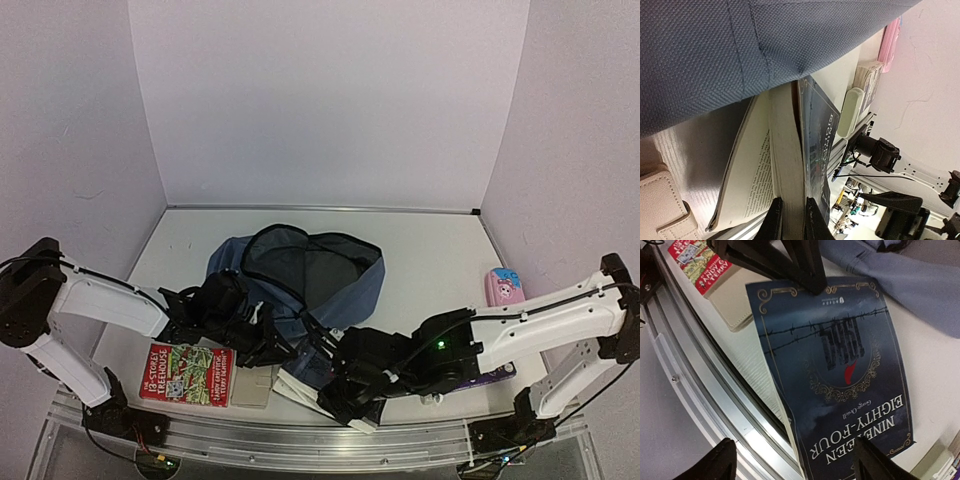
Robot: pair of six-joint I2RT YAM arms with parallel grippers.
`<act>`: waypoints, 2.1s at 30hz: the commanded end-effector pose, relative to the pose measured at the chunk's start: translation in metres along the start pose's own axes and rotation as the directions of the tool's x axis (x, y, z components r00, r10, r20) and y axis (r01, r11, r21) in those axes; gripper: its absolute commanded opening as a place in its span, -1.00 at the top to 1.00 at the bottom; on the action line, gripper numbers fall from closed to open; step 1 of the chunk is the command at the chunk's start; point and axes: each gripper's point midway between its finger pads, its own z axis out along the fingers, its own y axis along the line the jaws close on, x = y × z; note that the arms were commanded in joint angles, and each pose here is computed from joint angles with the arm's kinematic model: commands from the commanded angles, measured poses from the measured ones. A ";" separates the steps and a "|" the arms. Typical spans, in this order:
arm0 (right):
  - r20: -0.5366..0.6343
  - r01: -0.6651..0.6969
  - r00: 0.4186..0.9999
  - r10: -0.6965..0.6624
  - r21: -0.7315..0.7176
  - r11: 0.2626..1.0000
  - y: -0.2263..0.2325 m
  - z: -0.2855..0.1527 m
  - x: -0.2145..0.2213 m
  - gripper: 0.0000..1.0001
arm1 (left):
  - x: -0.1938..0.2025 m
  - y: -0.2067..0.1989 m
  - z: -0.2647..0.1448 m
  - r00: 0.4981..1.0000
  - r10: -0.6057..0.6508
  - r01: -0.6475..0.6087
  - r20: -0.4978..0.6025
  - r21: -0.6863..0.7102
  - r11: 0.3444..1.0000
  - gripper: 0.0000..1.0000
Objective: Pack the student bag
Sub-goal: Pick up the book from the center of the board.
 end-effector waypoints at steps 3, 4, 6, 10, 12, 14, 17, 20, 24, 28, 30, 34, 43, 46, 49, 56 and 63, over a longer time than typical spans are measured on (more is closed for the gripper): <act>0.217 -0.102 0.970 0.107 -0.030 0.994 -0.004 -0.053 -0.051 -0.96 | 0.030 -0.056 -0.019 0.959 0.272 -0.263 -0.075 0.119 0.958 1.00; 0.232 -0.109 0.966 0.113 -0.031 0.994 -0.005 -0.058 -0.054 -0.96 | 0.032 -0.060 -0.022 0.952 0.298 -0.288 -0.070 0.127 0.949 1.00; 0.256 -0.123 0.958 0.128 -0.037 0.992 -0.008 -0.065 -0.062 -0.97 | 0.036 -0.067 -0.032 0.936 0.346 -0.336 -0.056 0.143 0.931 1.00; 0.266 -0.156 0.949 0.171 -0.074 0.985 -0.018 -0.070 -0.072 -0.97 | 0.044 -0.085 -0.052 0.907 0.421 -0.411 -0.017 0.191 0.892 1.00; 0.278 -0.177 0.939 0.203 -0.116 0.977 -0.024 -0.074 -0.079 -0.97 | 0.047 -0.087 -0.060 0.894 0.449 -0.441 0.005 0.196 0.876 1.00; 0.298 -0.195 0.923 0.243 -0.179 0.964 -0.032 -0.082 -0.088 -0.97 | 0.049 -0.091 -0.069 0.874 0.485 -0.482 0.036 0.199 0.854 1.00; 0.312 -0.173 0.910 0.272 -0.311 0.935 -0.038 -0.093 -0.099 -0.97 | 0.051 -0.104 -0.084 0.825 0.560 -0.563 0.080 0.202 0.801 1.00; 0.292 -0.128 0.922 0.255 -0.391 0.911 -0.045 -0.090 -0.094 -0.97 | 0.052 -0.114 -0.094 0.778 0.620 -0.627 0.097 0.184 0.757 1.00; 0.271 -0.102 0.928 0.257 -0.478 0.873 -0.051 -0.080 -0.089 -0.97 | 0.058 -0.130 -0.104 0.724 0.681 -0.687 0.111 0.205 0.697 1.00; 0.248 -0.079 0.935 0.252 -0.548 0.833 -0.043 -0.065 -0.077 -0.96 | 0.063 -0.138 -0.108 0.701 0.704 -0.708 0.113 0.229 0.669 1.00; 0.236 -0.080 0.939 0.250 -0.557 0.827 -0.042 -0.053 -0.071 -0.96 | 0.065 -0.140 -0.110 0.694 0.711 -0.713 0.114 0.242 0.658 1.00; 0.194 -0.084 0.949 0.248 -0.604 0.792 -0.034 -0.032 -0.059 -0.96 | 0.069 -0.144 -0.111 0.687 0.718 -0.718 0.113 0.264 0.644 1.00; 0.134 -0.076 0.967 0.217 -0.662 0.746 -0.021 0.000 -0.053 -0.69 | 0.071 -0.147 -0.114 0.669 0.732 -0.733 0.131 0.282 0.619 1.00; 0.131 -0.069 0.967 0.219 -0.694 0.717 -0.014 0.000 -0.060 -0.25 | 0.069 -0.146 -0.111 0.663 0.737 -0.739 0.132 0.275 0.615 0.99; 0.146 -0.060 0.962 0.232 -0.714 0.698 -0.010 -0.009 -0.069 0.33 | 0.064 -0.146 -0.109 0.655 0.743 -0.749 0.139 0.248 0.614 1.00; 0.207 -0.043 0.940 0.270 -0.714 0.698 -0.013 -0.040 -0.080 1.00 | 0.029 -0.132 -0.116 0.642 0.751 -0.762 0.151 0.020 0.647 -0.59; 0.185 -0.046 0.953 0.242 -0.698 0.715 -0.013 -0.057 -0.079 1.00 | 0.031 -0.155 -0.134 0.521 0.846 -0.852 0.113 -0.002 0.524 -0.99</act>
